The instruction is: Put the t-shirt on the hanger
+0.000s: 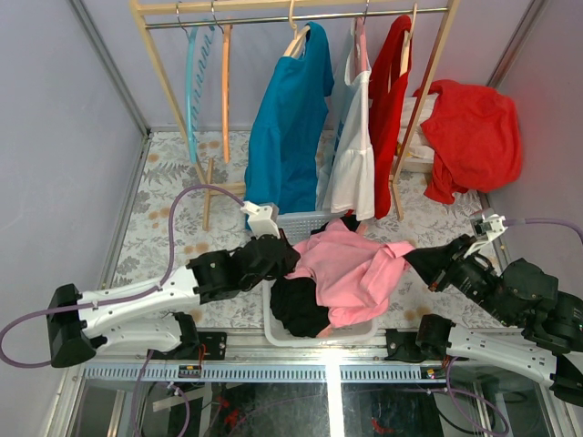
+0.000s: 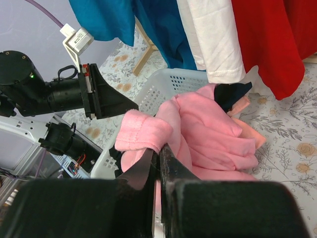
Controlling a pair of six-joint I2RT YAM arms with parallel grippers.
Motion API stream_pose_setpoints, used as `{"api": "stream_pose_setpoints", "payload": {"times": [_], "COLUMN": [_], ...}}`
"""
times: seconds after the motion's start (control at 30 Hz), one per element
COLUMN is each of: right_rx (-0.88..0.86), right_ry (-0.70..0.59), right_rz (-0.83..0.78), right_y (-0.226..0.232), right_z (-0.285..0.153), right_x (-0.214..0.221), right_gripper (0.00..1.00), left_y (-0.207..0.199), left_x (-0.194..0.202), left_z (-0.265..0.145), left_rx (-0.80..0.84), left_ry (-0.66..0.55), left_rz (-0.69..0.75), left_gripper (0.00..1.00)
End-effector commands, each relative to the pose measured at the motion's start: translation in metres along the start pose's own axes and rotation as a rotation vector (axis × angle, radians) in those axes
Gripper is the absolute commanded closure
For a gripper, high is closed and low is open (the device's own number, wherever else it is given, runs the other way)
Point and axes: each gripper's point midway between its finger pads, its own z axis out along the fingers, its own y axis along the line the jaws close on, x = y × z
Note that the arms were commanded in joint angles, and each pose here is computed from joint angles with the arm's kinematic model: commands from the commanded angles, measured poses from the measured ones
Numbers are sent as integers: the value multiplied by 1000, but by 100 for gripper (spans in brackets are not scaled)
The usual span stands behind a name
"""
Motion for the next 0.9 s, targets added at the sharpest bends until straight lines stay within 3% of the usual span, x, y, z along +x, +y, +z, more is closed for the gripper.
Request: {"api": "stream_pose_setpoints", "payload": {"times": [0.0, 0.23, 0.4, 0.67, 0.87], "right_rx": [-11, -12, -13, -12, -14], "right_ry": [-51, -54, -56, -55, -57], "right_rz": [17, 13, 9, 3, 6], "right_y": [8, 11, 13, 13, 12], "right_z": [5, 6, 8, 8, 6], "right_x": [-15, -19, -21, -22, -22], "right_gripper": [100, 100, 100, 100, 100], "left_y": [7, 18, 15, 11, 8], "left_x": [-3, 25, 41, 50, 49], "left_z": [-5, 8, 20, 40, 45], "left_rx": [-16, -9, 28, 45, 47], "left_ry": [-1, 81, 130, 157, 157], "left_rz": [25, 58, 73, 91, 94], "left_gripper": [84, 50, 40, 43, 69]}}
